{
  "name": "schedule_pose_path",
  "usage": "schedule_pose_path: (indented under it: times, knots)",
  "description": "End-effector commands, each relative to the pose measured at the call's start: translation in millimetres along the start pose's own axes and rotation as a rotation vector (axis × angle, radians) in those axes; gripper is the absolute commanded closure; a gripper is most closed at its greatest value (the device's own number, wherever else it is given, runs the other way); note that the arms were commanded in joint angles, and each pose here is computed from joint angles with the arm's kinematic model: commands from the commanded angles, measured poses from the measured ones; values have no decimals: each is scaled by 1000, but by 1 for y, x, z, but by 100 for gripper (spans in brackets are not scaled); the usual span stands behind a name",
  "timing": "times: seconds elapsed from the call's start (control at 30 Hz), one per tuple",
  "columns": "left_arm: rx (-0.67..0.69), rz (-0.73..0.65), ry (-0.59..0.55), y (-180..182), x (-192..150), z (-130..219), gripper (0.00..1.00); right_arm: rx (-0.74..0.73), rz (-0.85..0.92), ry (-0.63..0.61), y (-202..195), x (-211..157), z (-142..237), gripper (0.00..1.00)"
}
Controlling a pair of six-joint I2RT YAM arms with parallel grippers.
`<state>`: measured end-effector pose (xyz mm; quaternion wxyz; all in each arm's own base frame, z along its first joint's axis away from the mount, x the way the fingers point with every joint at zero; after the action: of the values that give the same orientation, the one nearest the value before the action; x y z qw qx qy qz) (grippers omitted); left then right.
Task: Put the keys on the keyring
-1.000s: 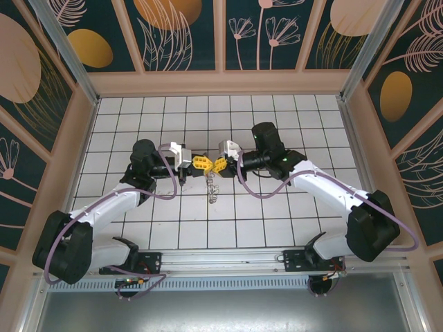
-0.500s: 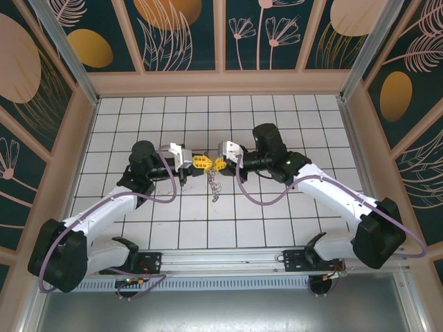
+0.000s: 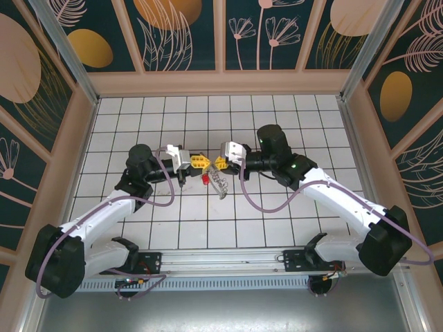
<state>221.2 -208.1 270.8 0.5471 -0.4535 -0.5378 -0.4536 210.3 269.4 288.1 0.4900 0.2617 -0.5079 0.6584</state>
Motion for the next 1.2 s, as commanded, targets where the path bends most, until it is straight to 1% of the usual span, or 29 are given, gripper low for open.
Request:
schedule_pose_path:
  times: [0.0, 0.13, 0.23, 0.53, 0.8, 0.9, 0.97, 1.03, 1.1, 1.17]
  knots:
    - [2, -7, -37, 1, 5, 1, 100, 1, 34, -50, -1, 8, 2, 82]
    - [-5, -7, -47, 0, 6, 1, 100, 25, 25, -47, 0, 6, 1, 70]
    - [-18, -11, -47, -1, 6, 1, 100, 38, 14, -52, 0, 5, 1, 67]
    - [-64, -19, -57, -6, 8, 1, 100, 66, -20, -66, -7, 4, -11, 68]
    - [-94, -11, -47, -9, 3, 1, 100, 76, -7, -101, -9, 11, -11, 71]
    - [-92, -8, -42, -9, 0, 1, 100, 82, -6, -106, -9, 12, -10, 79]
    - [-90, -10, -42, -8, 1, 1, 100, 86, -11, -103, -8, 12, -10, 88]
    - [-95, -9, -42, -9, 1, 0, 100, 89, -10, -98, -8, 11, -10, 100]
    - [-92, -1, -37, -8, 0, 1, 100, 86, -9, -90, -9, 10, -11, 100]
    - [-85, -14, -3, -8, -2, 1, 100, 80, -7, -77, -9, 9, -11, 100]
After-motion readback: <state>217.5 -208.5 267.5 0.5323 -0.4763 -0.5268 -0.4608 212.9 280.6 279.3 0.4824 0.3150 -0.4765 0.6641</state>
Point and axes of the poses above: each hand's point on the last joint's axis, 136 mm out from that joint toward the fingers, its own z axis back along the fingers, its own y axis along the line the jaws close on, x = y × z, the point moved 6 cm from there along z, back along the fingers, and after that the axes turned 9 degrees about z, right-handed, at the moved point
